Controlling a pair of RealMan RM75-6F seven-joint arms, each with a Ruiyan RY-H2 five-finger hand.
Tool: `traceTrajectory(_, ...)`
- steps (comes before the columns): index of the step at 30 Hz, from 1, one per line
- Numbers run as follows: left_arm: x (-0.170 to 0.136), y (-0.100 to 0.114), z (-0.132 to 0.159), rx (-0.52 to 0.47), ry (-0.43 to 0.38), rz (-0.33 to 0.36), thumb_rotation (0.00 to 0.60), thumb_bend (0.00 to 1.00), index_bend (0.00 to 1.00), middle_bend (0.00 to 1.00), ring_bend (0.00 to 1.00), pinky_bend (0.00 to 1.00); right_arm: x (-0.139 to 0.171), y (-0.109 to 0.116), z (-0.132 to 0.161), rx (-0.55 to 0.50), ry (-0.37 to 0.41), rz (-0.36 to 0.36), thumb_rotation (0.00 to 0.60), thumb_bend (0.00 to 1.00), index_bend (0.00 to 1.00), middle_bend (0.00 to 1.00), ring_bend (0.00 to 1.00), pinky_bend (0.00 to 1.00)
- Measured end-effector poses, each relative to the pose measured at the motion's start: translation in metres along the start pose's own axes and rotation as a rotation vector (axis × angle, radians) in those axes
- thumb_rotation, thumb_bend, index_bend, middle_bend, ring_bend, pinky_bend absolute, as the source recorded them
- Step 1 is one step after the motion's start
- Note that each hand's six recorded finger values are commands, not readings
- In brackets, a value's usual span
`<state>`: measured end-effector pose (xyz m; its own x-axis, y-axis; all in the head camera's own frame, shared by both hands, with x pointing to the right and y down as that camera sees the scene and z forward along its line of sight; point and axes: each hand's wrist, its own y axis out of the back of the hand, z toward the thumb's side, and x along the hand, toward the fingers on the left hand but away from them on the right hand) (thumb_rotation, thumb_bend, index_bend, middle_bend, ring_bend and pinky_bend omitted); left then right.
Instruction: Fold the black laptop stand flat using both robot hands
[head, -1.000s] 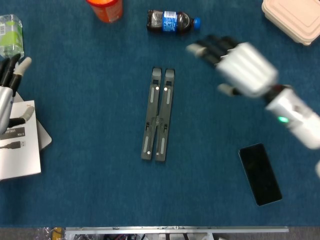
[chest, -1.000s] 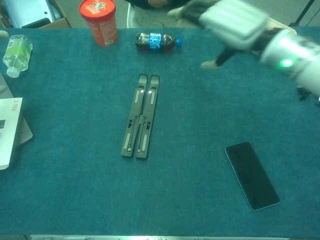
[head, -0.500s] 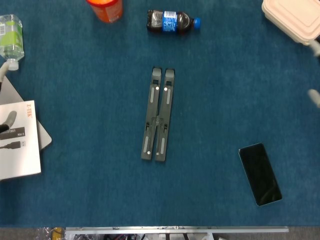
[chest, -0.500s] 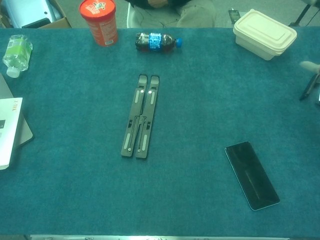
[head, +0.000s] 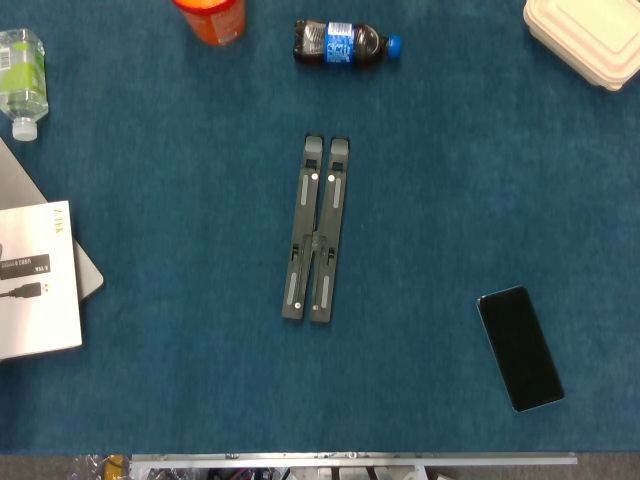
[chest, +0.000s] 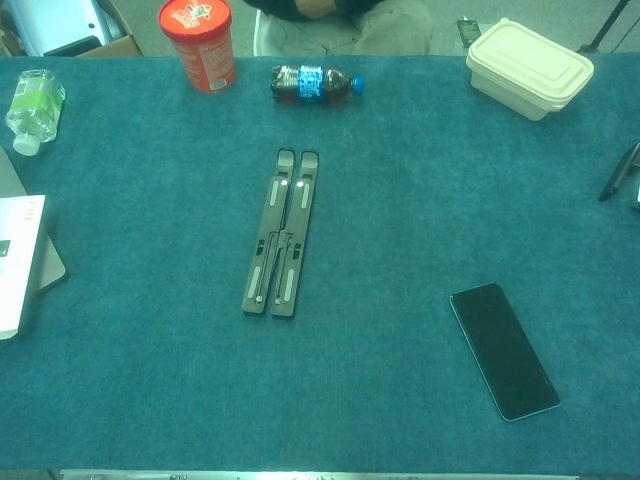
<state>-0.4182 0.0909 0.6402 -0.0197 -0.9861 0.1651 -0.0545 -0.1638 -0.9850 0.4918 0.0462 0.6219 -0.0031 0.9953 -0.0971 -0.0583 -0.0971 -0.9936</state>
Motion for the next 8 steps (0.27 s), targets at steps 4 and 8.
traceTrajectory(4, -0.0005, -0.0016, -0.0029, -0.007, 0.010, -0.012, 0.600, 0.25, 0.00, 0.00, 0.00, 0.00, 0.0027, -0.0032, -0.0059, -0.005, -0.014, 0.009, 0.600, 0.16, 0.00, 0.13, 0.07, 0.25)
traceTrajectory(8, 0.0012, -0.0014, -0.0038, -0.014, 0.020, -0.011, 0.600, 0.25, 0.00, 0.00, 0.00, 0.00, 0.0020, -0.0054, -0.0097, -0.017, -0.023, 0.015, 0.600, 0.16, 0.00, 0.13, 0.07, 0.25)
